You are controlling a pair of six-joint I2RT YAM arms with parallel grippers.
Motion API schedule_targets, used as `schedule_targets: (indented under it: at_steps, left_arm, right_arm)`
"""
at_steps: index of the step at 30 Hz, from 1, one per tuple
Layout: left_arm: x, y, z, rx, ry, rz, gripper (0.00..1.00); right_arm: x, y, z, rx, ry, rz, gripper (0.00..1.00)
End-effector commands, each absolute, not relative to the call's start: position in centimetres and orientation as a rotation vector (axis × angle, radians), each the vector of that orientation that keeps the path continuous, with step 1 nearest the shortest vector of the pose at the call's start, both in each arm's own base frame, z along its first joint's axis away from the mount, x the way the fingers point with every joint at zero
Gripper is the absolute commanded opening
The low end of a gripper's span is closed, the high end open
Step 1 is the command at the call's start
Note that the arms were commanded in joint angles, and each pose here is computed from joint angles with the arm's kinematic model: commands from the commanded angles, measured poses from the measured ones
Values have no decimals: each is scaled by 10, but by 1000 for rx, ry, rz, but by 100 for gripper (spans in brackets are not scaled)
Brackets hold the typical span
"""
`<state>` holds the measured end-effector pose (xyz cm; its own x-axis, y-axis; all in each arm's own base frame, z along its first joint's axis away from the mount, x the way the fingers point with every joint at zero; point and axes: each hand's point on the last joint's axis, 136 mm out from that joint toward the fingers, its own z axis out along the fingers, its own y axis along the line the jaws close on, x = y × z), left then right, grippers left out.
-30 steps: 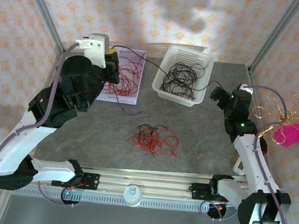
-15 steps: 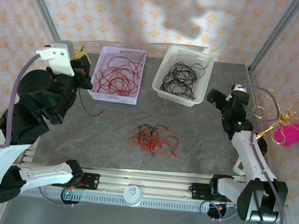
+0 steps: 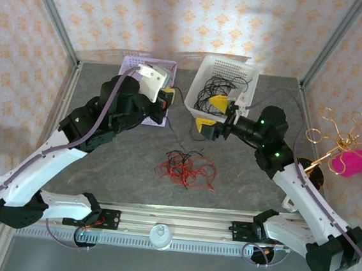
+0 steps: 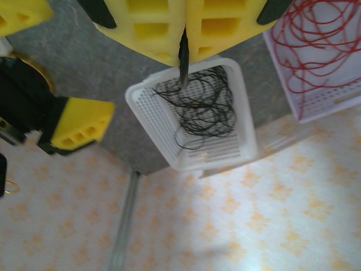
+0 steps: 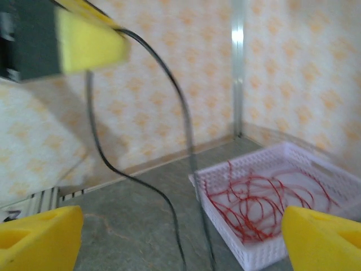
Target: Untangle the cables
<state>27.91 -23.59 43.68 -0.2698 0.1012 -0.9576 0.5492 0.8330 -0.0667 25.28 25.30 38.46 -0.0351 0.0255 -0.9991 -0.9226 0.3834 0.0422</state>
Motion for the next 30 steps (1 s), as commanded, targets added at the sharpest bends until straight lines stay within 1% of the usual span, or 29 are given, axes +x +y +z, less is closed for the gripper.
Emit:
schedule_targets:
  at_steps: [1, 4, 8, 12, 14, 15, 16, 18, 19, 20, 21, 22, 23, 24, 25, 26, 27, 30]
  left_arm:
    - [269, -250, 442, 584, 1785, -553, 0]
    - [269, -255, 444, 599, 1776, -574, 0]
    - [267, -264, 448, 632, 1761, -611, 0]
    - [265, -269, 450, 650, 1762, -635, 0]
    - [265, -269, 450, 654, 1763, -637, 0]
    - [265, -269, 450, 655, 1762, -635, 0]
    - [265, -269, 450, 654, 1762, -634, 0]
    - [267, -268, 448, 650, 1770, -624, 0]
    - [267, -268, 447, 649, 1774, -620, 0]
    - [267, -268, 446, 646, 1777, -621, 0]
    - [267, -268, 445, 644, 1779, -625, 0]
    - [267, -268, 445, 641, 1780, -631, 4]
    - [266, -268, 446, 638, 1776, -639, 22]
    - [264, -267, 448, 628, 1768, -645, 44]
    - [264, -264, 450, 614, 1756, -646, 54]
    - [262, -260, 452, 590, 1734, -652, 60]
    - [260, -256, 453, 565, 1709, -660, 63]
    - [253, -247, 453, 522, 1656, -689, 70]
  right_arm:
    - [256, 260, 407, -971, 1292, 893, 86]
    - [267, 271, 408, -990, 1324, 942, 84]
    - [273, 289, 398, -1099, 1353, 1020, 76]
    - [274, 297, 394, -1169, 1340, 1060, 63]
    - [282, 299, 390, -1166, 1366, 1043, 51]
    - [286, 299, 389, -1164, 1378, 1023, 40]
    - [291, 298, 388, -1151, 1394, 1002, 34]
    - [301, 295, 390, -1113, 1425, 943, 16]
    - [304, 293, 393, -1095, 1431, 920, 4]
    - [311, 289, 399, -1045, 1452, 895, 0]
    - [320, 284, 407, -972, 1481, 874, 0]
    - [326, 278, 415, -918, 1496, 856, 0]
    - [334, 271, 424, -849, 1517, 839, 0]
    - [343, 263, 434, -775, 1538, 819, 0]
    - [350, 256, 441, -717, 1554, 798, 0]
    - [359, 246, 449, -656, 1568, 775, 0]
    - [366, 238, 458, -609, 1576, 756, 0]
    - [385, 214, 480, -492, 1591, 715, 0]
